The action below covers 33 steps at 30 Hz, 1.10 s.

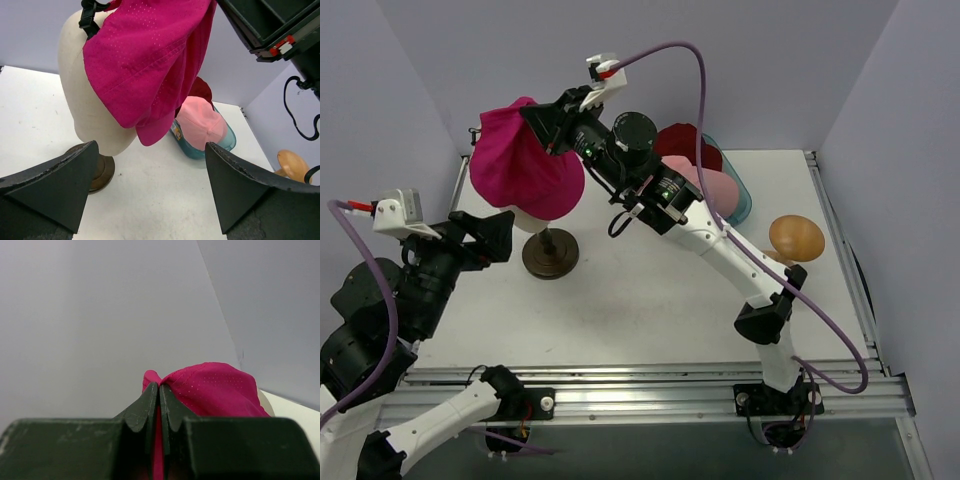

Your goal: Stack the hats

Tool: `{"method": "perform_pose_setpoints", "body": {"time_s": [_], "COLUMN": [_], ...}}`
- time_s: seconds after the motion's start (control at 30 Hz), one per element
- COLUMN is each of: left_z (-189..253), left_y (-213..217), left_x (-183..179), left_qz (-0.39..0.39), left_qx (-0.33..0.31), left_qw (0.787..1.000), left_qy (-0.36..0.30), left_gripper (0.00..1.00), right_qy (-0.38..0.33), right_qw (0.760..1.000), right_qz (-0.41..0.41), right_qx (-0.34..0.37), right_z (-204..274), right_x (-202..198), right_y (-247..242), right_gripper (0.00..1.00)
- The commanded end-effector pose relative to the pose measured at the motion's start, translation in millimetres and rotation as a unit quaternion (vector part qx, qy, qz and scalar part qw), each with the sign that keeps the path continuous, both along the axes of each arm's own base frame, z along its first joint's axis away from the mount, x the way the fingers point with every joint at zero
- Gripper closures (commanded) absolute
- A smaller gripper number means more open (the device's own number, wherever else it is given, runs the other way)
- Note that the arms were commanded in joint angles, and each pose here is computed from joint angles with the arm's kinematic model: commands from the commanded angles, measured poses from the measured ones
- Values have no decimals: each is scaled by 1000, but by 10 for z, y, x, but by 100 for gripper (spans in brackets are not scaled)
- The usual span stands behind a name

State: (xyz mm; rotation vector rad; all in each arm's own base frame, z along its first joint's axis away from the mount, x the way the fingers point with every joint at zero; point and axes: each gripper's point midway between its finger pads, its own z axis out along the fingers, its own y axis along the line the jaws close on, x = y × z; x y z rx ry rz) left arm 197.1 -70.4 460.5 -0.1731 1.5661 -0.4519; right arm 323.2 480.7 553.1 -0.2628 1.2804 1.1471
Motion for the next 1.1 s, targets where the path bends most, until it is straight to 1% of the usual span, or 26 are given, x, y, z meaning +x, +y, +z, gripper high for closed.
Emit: {"method": "perform_pose_setpoints", "body": {"time_s": [0.0, 0.07, 0.1, 0.2, 0.37, 0.5, 0.6, 0.87, 0.97, 1.07], "left_z": [-11, -42, 14, 48, 1, 53, 53, -79, -120, -102], "left_y": [-57, -127, -198, -275, -191, -233, -277, -131, -85, -90], "left_x": [117, 164, 185, 235, 288, 323, 369, 426, 433, 427], "left_qz": [9, 0, -14, -22, 11, 4, 1, 33, 39, 33], "left_qx": [3, 14, 14, 13, 6, 5, 7, 14, 12, -1], "left_qw": [1000, 1000, 1000, 999, 1000, 1000, 1000, 999, 999, 999], "left_qy": [-6, -7, -21, -26, -11, -26, -24, -8, 4, -3], "left_gripper": [3, 3, 3, 3, 4, 4, 4, 3, 3, 3], "right_qy": [-37, -37, -36, -35, -38, -41, -40, -34, -37, -39], "right_qw": [997, 997, 997, 998, 998, 998, 998, 997, 997, 997], "right_qz": [-7, -4, 0, 1, -3, -4, -5, -5, 11, 10], "right_qx": [62, 63, 63, 59, 55, 54, 56, 67, 67, 68], "right_z": [454, 469, 463, 447, 433, 450, 459, 516, 530, 545], "right_x": [-94, -109, -122, -120, -123, -130, -117, -70, -90, -94], "right_y": [-161, -171, -158, -156, -179, -203, -227, -333, -343, -372], "right_gripper": [100, 100, 100, 100, 100, 100, 100, 100, 100, 100]}}
